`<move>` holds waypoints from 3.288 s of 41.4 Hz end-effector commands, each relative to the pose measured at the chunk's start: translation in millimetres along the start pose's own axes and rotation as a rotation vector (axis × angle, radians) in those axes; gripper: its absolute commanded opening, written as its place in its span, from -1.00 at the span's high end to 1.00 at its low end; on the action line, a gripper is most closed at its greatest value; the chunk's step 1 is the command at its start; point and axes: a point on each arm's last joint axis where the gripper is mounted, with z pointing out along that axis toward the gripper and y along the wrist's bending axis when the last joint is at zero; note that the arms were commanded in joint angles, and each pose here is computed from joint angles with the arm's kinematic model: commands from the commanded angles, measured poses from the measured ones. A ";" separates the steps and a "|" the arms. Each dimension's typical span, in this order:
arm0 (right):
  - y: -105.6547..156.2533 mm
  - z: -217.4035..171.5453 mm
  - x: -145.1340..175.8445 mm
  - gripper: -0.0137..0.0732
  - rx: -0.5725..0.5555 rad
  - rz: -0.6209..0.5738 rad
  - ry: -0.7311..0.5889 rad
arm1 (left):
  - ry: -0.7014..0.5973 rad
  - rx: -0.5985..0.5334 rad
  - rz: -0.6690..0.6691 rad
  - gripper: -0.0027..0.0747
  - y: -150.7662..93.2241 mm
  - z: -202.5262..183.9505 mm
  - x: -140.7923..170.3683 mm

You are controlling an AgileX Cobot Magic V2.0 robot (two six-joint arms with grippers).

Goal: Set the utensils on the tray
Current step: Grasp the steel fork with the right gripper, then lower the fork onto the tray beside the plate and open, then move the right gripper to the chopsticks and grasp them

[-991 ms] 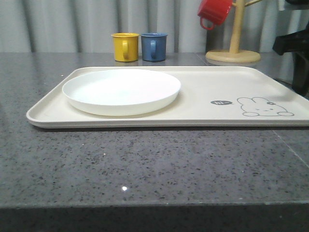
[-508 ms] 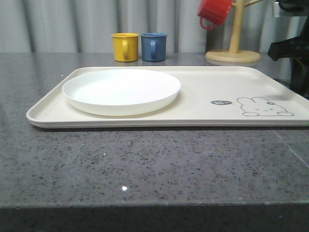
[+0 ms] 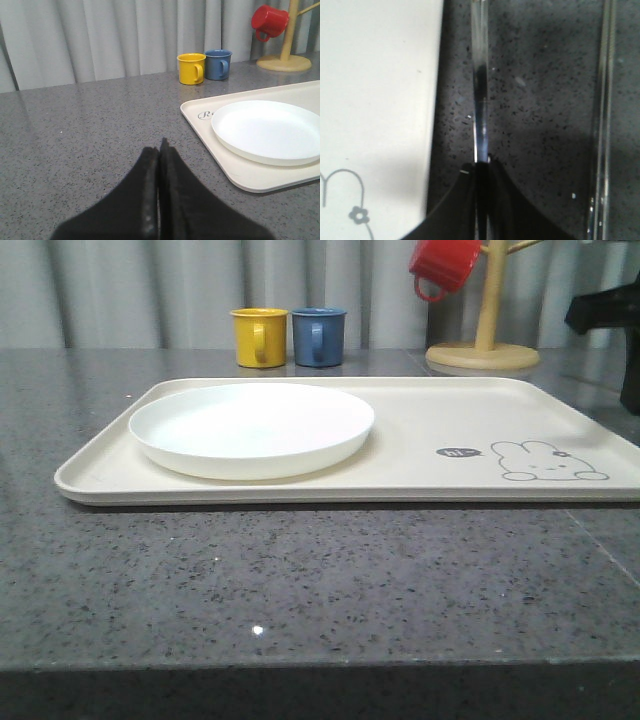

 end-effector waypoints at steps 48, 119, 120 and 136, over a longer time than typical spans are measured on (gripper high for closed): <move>164.5 -13.5 -26.3 0.67 -0.073 0.081 -0.012 | -0.108 -0.006 -0.019 0.98 0.9 -3.0 -16.0; -30.8 -72.6 -21.5 -0.09 0.089 0.119 -0.028 | -0.106 -0.006 -0.019 0.98 0.9 -3.0 -15.8; -36.6 -68.2 -18.9 -0.09 0.095 0.123 -0.014 | -0.106 -0.006 -0.019 0.98 0.9 -3.0 -15.8; -73.4 -21.4 -6.9 -0.09 0.038 0.104 0.142 | -0.106 -0.006 -0.019 0.98 0.9 -3.0 -15.8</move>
